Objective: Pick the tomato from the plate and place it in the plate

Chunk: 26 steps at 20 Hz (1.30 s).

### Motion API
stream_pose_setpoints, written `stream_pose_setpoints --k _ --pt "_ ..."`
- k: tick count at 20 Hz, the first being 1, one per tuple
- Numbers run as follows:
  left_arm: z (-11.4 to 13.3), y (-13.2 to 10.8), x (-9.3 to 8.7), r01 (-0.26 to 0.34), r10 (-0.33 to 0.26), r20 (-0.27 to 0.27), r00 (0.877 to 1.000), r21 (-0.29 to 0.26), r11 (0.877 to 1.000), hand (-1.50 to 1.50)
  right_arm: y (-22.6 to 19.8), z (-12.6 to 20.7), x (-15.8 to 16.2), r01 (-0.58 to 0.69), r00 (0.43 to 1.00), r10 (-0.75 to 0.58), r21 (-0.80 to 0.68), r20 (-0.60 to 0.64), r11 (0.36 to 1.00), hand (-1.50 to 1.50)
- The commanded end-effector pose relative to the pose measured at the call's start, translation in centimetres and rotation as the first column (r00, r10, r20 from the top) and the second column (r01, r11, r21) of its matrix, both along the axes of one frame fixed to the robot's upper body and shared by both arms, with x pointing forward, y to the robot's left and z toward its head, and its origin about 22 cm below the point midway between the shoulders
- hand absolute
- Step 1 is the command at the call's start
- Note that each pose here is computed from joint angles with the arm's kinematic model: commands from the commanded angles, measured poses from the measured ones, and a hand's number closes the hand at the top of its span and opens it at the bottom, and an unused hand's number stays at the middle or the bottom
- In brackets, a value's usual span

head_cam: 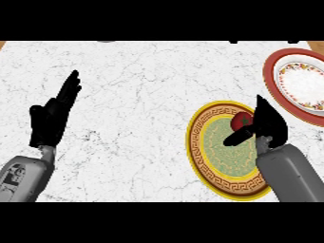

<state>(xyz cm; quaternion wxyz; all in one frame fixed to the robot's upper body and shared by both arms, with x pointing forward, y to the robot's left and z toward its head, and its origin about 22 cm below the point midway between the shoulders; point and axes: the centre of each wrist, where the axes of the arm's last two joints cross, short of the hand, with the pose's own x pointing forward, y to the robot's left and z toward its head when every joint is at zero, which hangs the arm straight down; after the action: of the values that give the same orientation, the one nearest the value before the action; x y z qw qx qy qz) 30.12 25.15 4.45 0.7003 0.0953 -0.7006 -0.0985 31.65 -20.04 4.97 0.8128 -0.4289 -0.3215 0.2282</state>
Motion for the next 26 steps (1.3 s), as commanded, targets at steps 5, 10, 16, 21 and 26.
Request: stream_pose_setpoints --k 5,10,16,21,26 --pt "-0.2 0.8 -0.9 -0.017 0.017 0.019 1.000 0.016 1.000 0.00 0.0 -1.2 -0.2 0.057 0.998 -0.057 -0.052 0.002 0.997 1.50" --pt "0.1 -1.6 0.4 -0.020 0.020 0.011 1.000 0.017 1.000 0.00 -2.5 -2.2 0.6 0.062 0.998 -0.060 -0.100 0.022 0.993 1.50" --pt "-0.1 -0.5 1.0 -0.019 0.019 0.009 1.000 0.009 1.000 0.00 -0.7 -0.3 1.2 0.085 0.991 -0.071 -0.124 0.113 0.989 1.50" --pt "-0.8 1.0 -0.7 -0.037 0.037 -0.008 0.999 -0.011 0.999 0.00 -17.0 0.8 -2.8 -0.177 0.980 0.194 -0.231 0.054 0.957 1.50" --pt "-0.7 1.6 -0.6 -0.064 0.064 -0.007 0.998 -0.006 0.998 0.00 -23.2 6.4 -3.5 -0.304 0.913 0.373 -0.333 0.165 0.893 1.50"
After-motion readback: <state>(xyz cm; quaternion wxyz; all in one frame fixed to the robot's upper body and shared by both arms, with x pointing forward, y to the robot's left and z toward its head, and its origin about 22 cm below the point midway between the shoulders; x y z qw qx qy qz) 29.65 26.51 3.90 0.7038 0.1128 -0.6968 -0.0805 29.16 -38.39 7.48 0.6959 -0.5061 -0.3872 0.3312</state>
